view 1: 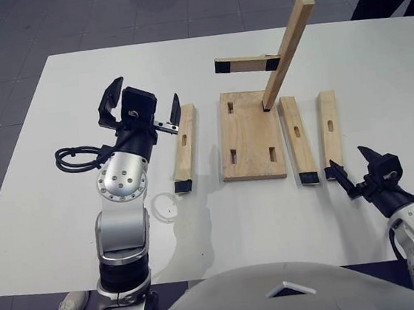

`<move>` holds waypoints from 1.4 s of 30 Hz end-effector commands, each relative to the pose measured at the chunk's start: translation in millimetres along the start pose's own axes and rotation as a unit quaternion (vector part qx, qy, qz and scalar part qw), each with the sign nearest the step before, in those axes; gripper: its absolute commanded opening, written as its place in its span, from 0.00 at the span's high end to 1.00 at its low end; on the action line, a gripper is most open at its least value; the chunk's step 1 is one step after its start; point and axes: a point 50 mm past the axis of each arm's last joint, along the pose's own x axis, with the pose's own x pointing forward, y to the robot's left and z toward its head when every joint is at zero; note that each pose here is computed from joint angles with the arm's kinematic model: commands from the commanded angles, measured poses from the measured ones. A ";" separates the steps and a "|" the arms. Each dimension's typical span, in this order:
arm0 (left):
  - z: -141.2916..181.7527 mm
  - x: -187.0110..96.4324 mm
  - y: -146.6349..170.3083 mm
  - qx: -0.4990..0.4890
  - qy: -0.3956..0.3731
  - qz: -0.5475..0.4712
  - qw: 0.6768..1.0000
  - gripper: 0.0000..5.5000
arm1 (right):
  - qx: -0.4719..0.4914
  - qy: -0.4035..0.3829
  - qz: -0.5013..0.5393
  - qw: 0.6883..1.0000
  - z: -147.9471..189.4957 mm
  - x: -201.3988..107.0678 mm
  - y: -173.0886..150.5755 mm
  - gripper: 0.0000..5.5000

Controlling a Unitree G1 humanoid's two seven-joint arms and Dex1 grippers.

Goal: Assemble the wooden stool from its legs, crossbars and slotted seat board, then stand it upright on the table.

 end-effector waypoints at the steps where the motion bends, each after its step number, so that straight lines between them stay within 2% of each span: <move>1: -2.5 1.7 -0.2 0.003 0.003 0.001 1.000 0.05 | 0.046 0.048 0.013 0.998 -14.1 1.2 6.2 0.34; 6: -5.2 1.5 -2.4 0.004 0.006 -0.005 1.000 0.05 | 0.027 0.055 0.015 0.998 -13.0 5.7 0.7 0.34; 9: -8.0 1.6 0.2 -0.001 0.013 0.000 1.000 0.05 | -0.025 0.138 -0.053 0.989 -29.9 7.1 -40.8 0.34; 11: -8.4 2.0 0.4 -0.003 0.014 0.000 1.000 0.05 | -0.050 0.156 -0.092 0.982 -29.4 6.9 -62.5 0.34; 14: -9.7 1.0 -2.8 -0.005 0.016 -0.005 1.000 0.05 | -0.065 0.112 -0.122 0.984 -11.2 15.1 -80.4 0.34; 18: -11.7 -0.7 -7.3 -0.007 0.018 -0.012 1.000 0.05 | -0.054 0.042 -0.101 0.993 15.8 29.1 -75.8 0.34; 25: -13.0 -0.8 -10.4 -0.010 0.018 -0.011 1.000 0.05 | -0.048 0.049 -0.140 0.988 12.5 31.3 -86.5 0.34; 32: -16.8 -5.1 -12.1 -0.015 0.027 -0.009 0.999 0.05 | 0.039 0.104 -0.165 0.980 -21.2 29.1 -90.4 0.34; 38: -16.7 -4.7 -12.3 -0.014 0.027 -0.011 0.999 0.05 | 0.171 0.172 -0.141 0.960 -54.3 30.9 -85.8 0.34; 42: -16.6 -3.9 -11.7 -0.014 0.027 -0.011 0.999 0.05 | 0.210 0.173 -0.085 0.959 -49.3 32.5 -75.2 0.48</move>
